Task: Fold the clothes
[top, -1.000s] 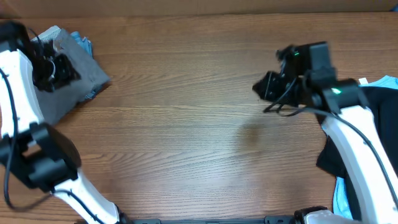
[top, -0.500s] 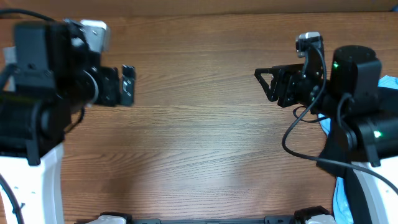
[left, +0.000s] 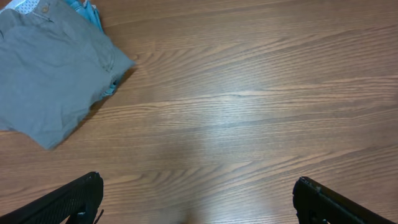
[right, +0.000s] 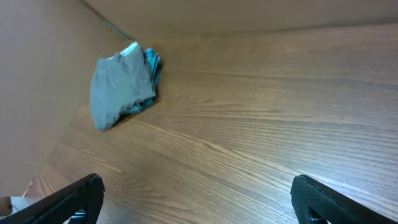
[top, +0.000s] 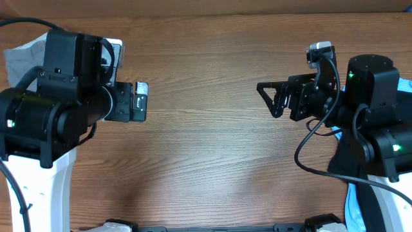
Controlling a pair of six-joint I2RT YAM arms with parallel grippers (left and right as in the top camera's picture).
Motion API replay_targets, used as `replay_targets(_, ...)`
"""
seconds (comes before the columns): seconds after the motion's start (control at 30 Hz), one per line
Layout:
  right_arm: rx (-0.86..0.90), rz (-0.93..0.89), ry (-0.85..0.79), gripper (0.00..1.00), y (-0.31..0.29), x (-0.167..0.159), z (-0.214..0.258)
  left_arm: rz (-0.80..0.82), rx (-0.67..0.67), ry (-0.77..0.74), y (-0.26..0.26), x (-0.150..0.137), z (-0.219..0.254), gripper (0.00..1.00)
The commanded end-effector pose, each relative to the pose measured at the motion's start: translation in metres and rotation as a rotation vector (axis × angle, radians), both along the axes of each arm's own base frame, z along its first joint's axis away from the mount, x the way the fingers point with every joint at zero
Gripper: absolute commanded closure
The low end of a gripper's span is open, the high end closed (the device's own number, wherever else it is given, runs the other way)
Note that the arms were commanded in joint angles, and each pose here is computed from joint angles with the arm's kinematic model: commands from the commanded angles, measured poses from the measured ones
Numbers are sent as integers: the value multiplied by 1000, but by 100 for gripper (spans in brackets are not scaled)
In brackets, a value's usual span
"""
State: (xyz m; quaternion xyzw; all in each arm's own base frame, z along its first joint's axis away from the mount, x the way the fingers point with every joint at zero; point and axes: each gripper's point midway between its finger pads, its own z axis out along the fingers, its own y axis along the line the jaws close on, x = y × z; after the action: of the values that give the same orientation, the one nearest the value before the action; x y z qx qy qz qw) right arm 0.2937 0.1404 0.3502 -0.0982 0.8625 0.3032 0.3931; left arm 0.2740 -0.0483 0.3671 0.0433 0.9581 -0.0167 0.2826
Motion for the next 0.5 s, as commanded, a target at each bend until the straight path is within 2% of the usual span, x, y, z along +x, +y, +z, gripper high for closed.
replay_targets(0.0, -2, 8, -5, 0, 1, 2, 2, 15, 3, 8, 0, 0, -2, 0)
replay_targets(0.47, -20, 2, 132, 0, -2, -13, -22, 15, 3, 8, 0, 0, -2, 0)
